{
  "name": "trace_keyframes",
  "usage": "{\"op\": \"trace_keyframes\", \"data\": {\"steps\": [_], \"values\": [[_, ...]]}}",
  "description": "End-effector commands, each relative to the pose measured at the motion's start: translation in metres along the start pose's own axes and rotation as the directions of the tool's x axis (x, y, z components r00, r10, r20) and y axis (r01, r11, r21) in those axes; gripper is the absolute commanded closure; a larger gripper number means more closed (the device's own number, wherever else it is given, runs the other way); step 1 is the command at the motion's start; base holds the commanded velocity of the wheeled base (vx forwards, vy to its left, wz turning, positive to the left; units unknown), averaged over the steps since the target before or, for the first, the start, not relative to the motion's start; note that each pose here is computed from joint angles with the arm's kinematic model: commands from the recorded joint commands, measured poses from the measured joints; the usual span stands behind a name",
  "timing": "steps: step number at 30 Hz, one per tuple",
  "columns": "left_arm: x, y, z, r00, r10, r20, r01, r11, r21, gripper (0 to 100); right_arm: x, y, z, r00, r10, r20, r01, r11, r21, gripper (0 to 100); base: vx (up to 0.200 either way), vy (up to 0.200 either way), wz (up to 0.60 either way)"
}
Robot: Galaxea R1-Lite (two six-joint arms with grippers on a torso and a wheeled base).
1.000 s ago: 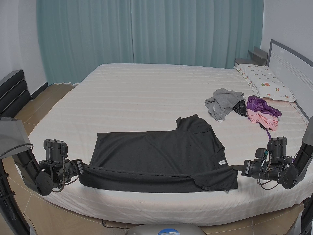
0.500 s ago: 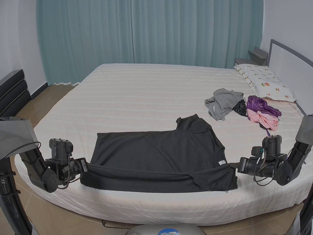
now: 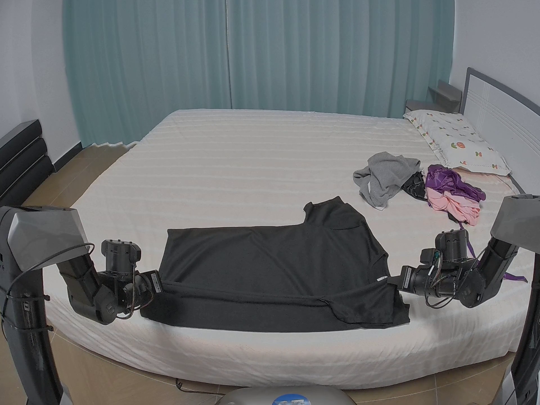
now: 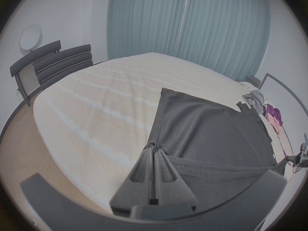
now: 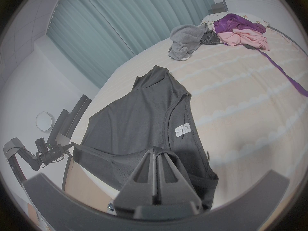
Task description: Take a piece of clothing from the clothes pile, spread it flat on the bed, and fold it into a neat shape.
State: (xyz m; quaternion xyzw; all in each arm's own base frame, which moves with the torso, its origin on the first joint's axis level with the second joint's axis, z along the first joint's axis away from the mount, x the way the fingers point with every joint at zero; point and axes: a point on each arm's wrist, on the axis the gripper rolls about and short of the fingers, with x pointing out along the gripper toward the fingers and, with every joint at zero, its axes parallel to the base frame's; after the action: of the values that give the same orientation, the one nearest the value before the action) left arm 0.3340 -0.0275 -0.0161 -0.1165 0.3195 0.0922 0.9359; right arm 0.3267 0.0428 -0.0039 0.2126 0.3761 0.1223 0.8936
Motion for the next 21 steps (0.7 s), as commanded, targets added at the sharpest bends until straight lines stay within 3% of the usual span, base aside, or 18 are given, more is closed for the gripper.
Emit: {"op": "trace_keyframes", "data": {"steps": [1, 8, 9, 10, 11, 17, 21], "values": [[0.018, 0.000, -0.008, 1.000, 0.008, -0.023, -0.008, 1.000, -0.001, 100, 0.016, -0.007, -0.002, 1.000, -0.011, -0.021, 0.011, 1.000, 0.008, 100, 0.000, 0.000, 0.00], [0.031, -0.002, -0.009, 1.000, 0.007, -0.018, -0.008, 0.998, -0.070, 100, 0.024, -0.011, -0.007, 0.999, -0.017, -0.040, 0.017, 1.000, 0.009, 100, 0.000, 0.000, 0.00], [0.031, -0.002, -0.009, 1.000, 0.007, -0.018, -0.008, 0.998, -0.070, 0, 0.024, -0.011, -0.007, 0.999, -0.017, -0.040, 0.017, 1.000, 0.009, 100, 0.000, 0.000, 0.00], [0.033, -0.002, -0.011, 1.000, 0.007, -0.023, -0.009, 0.997, -0.072, 0, 0.025, -0.012, -0.008, 0.999, -0.019, -0.044, 0.019, 1.000, 0.007, 100, 0.000, 0.000, 0.00], [0.034, -0.002, -0.011, 1.000, 0.007, -0.023, -0.009, 0.997, -0.072, 0, 0.025, -0.012, -0.008, 0.999, -0.017, -0.043, 0.018, 1.000, 0.005, 0, 0.000, 0.000, 0.00], [0.028, -0.004, -0.005, 1.000, -0.004, 0.001, 0.004, 0.985, -0.170, 0, 0.016, -0.007, -0.002, 1.000, -0.006, -0.017, 0.006, 1.000, 0.008, 0, 0.000, 0.000, 0.00], [0.010, -0.004, 0.011, 0.999, -0.023, 0.050, 0.033, 0.974, -0.222, 0, 0.000, -0.001, -0.002, 1.000, 0.001, 0.001, -0.001, 1.000, 0.014, 0, 0.000, 0.000, 0.00]]}}
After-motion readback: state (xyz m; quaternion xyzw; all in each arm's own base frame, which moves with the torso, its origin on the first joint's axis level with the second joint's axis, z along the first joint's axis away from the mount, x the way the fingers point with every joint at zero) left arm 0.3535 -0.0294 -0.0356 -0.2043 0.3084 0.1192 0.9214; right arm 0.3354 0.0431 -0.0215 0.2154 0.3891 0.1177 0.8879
